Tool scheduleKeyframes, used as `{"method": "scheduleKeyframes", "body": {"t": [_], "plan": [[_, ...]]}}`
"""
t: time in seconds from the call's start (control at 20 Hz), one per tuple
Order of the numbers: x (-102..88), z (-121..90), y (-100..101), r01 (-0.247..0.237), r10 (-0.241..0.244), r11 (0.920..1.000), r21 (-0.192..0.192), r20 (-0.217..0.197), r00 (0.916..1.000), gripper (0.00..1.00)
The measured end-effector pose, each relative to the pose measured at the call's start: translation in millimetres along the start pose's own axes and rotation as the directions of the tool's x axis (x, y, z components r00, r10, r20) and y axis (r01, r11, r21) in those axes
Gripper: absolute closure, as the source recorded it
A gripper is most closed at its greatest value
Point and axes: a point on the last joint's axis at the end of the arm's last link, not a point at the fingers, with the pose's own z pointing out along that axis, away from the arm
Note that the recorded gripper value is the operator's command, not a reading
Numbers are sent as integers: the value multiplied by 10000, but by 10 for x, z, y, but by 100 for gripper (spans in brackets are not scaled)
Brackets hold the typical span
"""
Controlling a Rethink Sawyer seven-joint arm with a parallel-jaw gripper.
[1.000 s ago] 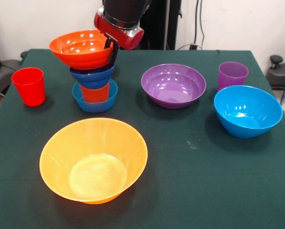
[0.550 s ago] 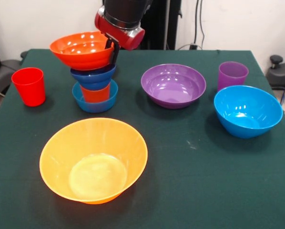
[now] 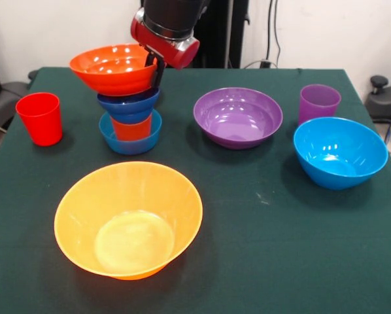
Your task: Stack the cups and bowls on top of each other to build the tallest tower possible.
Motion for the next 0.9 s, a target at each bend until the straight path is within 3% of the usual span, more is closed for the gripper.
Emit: {"method": "scheduleKeyframes", "body": {"t": [0.9], "plan": [[-33, -42, 12, -30, 32, 10000, 50, -264, 9996, 100]]}}
